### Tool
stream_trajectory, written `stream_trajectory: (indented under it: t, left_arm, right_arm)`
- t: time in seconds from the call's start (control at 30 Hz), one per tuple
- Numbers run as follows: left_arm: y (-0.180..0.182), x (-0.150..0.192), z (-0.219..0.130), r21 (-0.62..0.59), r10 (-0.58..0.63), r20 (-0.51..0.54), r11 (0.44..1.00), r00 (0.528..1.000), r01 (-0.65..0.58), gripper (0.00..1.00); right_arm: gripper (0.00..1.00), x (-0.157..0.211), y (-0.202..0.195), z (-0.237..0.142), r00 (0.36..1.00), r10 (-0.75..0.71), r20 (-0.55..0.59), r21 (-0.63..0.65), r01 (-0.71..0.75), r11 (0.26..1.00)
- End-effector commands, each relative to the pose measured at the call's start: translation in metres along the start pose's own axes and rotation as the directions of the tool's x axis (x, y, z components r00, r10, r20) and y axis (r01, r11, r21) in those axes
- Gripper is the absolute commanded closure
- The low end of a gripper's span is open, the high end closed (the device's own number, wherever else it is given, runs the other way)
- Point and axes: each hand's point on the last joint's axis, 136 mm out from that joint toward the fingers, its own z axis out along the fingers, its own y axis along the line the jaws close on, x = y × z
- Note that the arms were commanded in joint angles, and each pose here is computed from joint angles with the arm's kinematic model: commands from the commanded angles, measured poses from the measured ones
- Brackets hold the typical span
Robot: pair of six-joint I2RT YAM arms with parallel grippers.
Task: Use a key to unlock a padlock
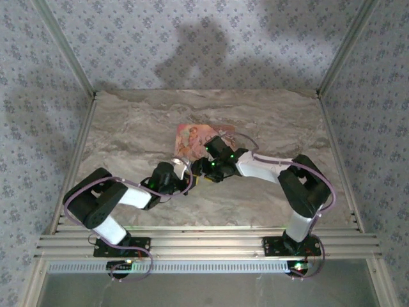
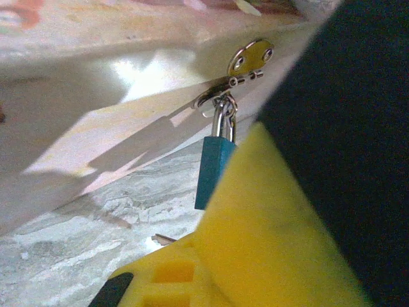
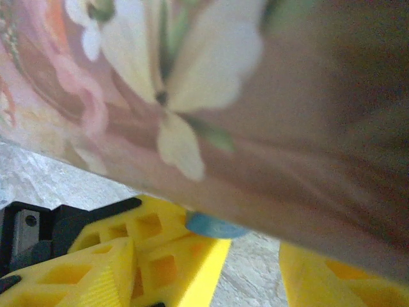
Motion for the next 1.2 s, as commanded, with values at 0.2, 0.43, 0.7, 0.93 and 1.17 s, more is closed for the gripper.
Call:
stream_trajectory:
  t: [0.2,0.43,0.7,0.93,1.17]
  left_arm:
    - [-0.018,-0.024,-0.003,0.187,-0.107,0.068,0.978,0.992,0.093,1.0]
    - [-0.024,-0.026,-0.005,0.247,-0.147,0.052,0.96,0.988,0.13,1.0]
    - [-0.025,-0.027,-0.005,0.271,-0.179,0.049,0.949,0.983,0.16,1.0]
    - [-0.025,-0.028,-0.006,0.276,-0.193,0.059,0.946,0.979,0.17,1.0]
    - [-0.026,-0.026,-0.008,0.286,-0.206,0.063,0.941,0.977,0.18,1.0]
  right_arm:
    - [0.36,-0.004,-0.018,-0.016,0.992,0.051,0.118,0.042,-0.056,0.998]
    - [0.38,-0.012,-0.014,-0.009,0.984,0.074,0.164,-0.003,-0.075,0.997]
    - [0.41,-0.025,-0.008,-0.014,0.966,0.085,0.243,-0.017,-0.083,0.996]
    - [0.47,-0.029,-0.018,-0.007,0.958,0.124,0.259,0.019,-0.134,0.991]
    - [0.55,-0.029,-0.021,0.004,0.959,0.132,0.25,0.031,-0.144,0.989]
